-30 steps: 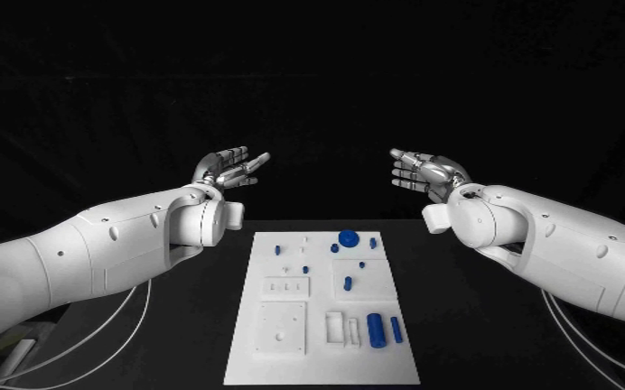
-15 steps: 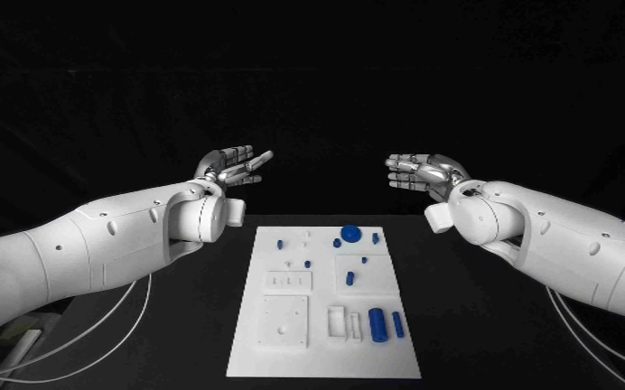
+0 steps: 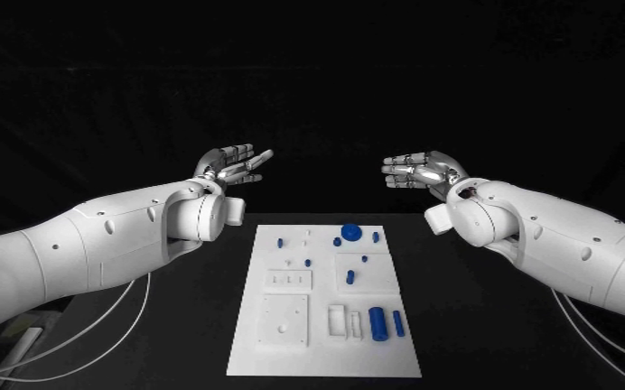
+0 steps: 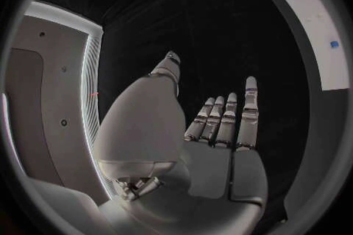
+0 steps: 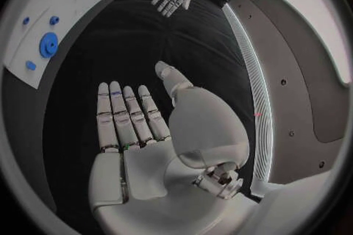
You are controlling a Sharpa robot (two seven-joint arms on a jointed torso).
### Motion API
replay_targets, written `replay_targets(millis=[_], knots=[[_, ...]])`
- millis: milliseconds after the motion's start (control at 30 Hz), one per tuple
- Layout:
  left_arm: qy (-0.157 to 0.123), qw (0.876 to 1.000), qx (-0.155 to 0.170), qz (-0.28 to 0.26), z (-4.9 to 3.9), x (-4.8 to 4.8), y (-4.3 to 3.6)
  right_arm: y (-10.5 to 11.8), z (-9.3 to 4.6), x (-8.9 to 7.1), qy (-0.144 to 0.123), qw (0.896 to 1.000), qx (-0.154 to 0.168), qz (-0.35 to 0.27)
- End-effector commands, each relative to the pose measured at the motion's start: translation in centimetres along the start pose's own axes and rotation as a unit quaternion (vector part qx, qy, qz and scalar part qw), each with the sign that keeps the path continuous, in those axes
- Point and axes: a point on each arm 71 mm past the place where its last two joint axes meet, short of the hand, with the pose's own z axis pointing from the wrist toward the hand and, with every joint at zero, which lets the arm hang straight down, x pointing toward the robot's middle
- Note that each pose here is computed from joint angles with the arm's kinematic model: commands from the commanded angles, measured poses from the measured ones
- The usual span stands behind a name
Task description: Assemble the parts on the task board
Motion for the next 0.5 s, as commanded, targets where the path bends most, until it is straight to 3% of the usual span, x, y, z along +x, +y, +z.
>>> replay_targets(millis=[33,500], knots=[[0.007,1.0,0.008,-0.004,0.06,0.16,-0.33,0.17,0.03,0.03,0.007,1.0,-0.015,-0.025],[0.006,1.0,0.009,-0.004,0.16,0.02,-0.4,0.09,0.13,-0.04,0.008,0.999,-0.015,-0.034]])
